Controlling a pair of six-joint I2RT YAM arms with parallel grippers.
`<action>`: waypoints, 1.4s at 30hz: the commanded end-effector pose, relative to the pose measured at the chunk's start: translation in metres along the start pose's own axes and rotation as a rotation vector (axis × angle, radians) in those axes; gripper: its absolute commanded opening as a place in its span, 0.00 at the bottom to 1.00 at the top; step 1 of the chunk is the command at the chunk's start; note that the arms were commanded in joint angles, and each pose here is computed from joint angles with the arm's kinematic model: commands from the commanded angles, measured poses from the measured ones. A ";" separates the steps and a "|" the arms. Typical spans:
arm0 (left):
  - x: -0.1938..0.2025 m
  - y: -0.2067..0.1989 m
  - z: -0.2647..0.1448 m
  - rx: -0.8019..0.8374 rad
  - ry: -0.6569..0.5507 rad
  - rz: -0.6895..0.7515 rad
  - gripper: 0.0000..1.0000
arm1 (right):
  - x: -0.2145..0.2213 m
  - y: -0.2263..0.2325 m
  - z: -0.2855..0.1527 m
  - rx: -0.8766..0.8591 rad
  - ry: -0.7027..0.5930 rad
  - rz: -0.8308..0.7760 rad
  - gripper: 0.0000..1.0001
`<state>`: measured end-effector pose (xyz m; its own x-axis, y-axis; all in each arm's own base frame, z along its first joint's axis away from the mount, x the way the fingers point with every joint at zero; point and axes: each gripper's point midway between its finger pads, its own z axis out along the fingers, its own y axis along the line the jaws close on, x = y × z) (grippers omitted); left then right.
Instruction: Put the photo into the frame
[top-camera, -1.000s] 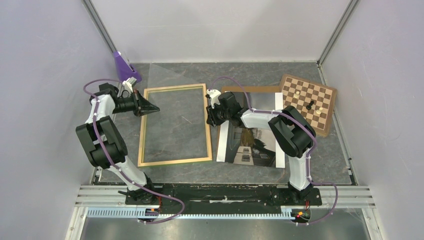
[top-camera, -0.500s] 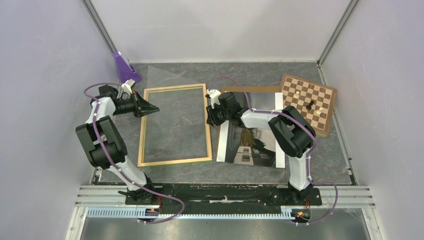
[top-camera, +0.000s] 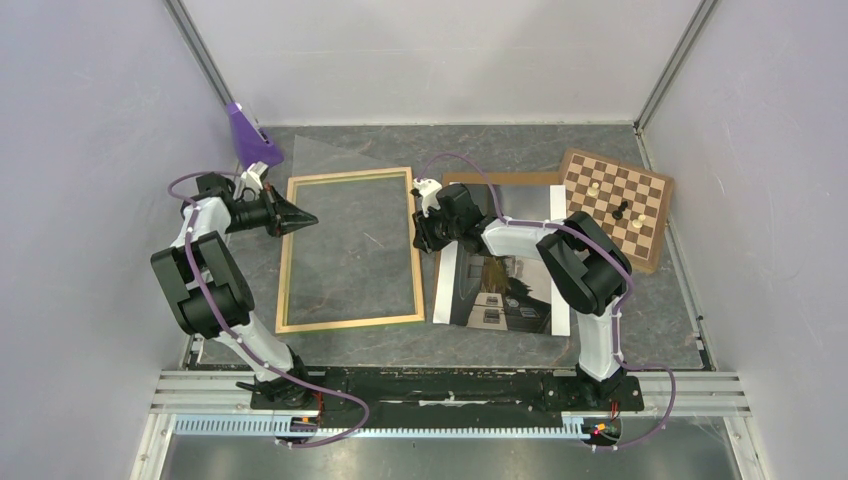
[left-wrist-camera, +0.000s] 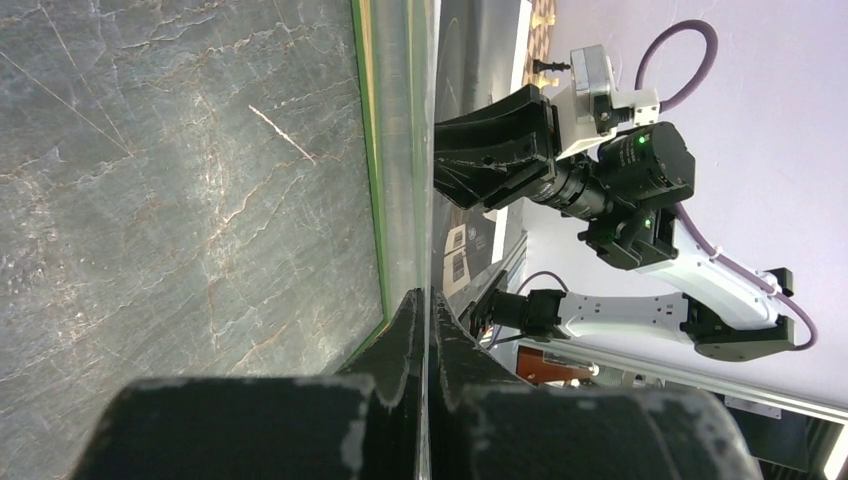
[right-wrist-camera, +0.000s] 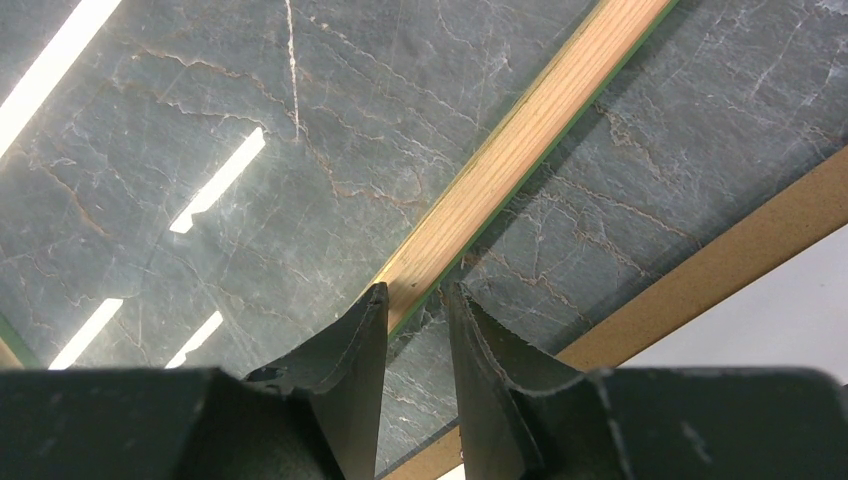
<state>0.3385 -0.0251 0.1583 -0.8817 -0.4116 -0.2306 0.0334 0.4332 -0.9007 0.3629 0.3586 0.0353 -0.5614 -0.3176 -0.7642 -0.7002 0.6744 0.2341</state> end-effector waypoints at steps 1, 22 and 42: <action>-0.004 -0.005 -0.001 0.000 -0.018 -0.015 0.02 | 0.012 -0.008 0.005 0.031 0.040 -0.003 0.31; -0.002 0.004 -0.004 -0.016 -0.058 -0.066 0.02 | 0.010 -0.008 0.003 0.035 0.037 -0.005 0.31; -0.018 -0.007 -0.010 -0.016 -0.091 -0.113 0.02 | 0.012 -0.008 0.002 0.036 0.044 -0.006 0.31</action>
<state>0.3399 -0.0157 0.1428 -0.8519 -0.5102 -0.1183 -0.1093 0.3941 -0.9125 0.3630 0.3586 0.0353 -0.5611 -0.3178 -0.7643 -0.7003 0.6746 0.2336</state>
